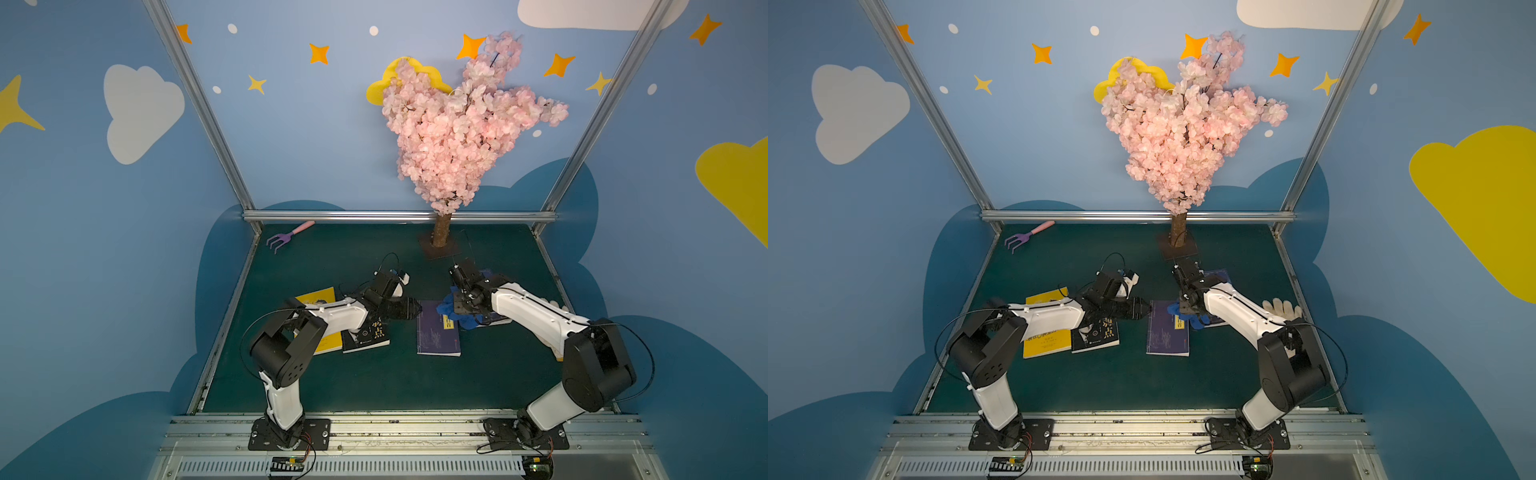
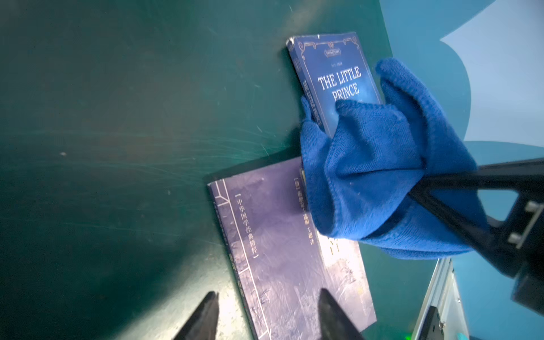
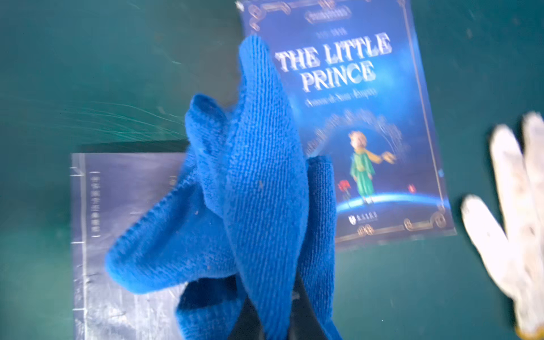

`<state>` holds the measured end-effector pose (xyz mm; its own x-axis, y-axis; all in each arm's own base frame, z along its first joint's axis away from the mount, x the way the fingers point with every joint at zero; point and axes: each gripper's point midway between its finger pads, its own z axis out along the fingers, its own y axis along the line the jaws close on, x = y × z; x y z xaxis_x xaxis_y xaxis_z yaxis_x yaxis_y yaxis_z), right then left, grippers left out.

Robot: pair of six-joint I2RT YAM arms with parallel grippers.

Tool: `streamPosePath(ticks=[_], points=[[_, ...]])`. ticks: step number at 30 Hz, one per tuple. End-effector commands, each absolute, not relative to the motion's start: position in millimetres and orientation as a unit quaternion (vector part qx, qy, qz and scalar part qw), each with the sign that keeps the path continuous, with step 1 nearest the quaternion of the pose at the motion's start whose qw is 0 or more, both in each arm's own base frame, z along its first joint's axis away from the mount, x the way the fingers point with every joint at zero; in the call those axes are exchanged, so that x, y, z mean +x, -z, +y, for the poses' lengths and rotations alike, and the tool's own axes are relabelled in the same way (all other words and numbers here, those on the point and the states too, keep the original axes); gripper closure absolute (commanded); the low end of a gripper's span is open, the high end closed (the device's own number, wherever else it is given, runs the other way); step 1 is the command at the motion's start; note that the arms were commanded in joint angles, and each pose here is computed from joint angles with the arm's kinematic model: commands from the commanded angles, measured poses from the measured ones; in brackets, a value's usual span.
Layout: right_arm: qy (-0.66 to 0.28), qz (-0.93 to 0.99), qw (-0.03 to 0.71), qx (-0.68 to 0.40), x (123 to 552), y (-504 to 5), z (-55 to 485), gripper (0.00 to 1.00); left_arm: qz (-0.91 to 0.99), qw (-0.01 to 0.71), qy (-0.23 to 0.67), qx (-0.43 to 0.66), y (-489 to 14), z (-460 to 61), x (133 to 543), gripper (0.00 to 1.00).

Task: Wipe the cover of the book
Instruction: Wipe the dirt from the cover of the book.

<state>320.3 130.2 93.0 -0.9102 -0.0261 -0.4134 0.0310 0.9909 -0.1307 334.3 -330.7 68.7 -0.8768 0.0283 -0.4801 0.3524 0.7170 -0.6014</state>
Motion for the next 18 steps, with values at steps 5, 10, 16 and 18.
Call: streamPosePath(ticks=[5,10,16,18], points=[[0.044,0.991,0.111,0.055,278,-38,135,1.00,0.890,0.217,0.381,0.126,-56,-332,325,0.47],[0.006,0.994,0.109,0.014,291,-33,182,1.00,0.899,0.212,0.365,0.117,-45,-328,327,0.47],[0.008,0.993,0.121,-0.016,319,-46,213,1.00,0.908,0.208,0.345,0.116,-36,-324,329,0.49],[-0.005,0.992,0.127,-0.026,324,-56,218,1.00,0.913,0.220,0.324,0.116,-34,-317,332,0.49]])
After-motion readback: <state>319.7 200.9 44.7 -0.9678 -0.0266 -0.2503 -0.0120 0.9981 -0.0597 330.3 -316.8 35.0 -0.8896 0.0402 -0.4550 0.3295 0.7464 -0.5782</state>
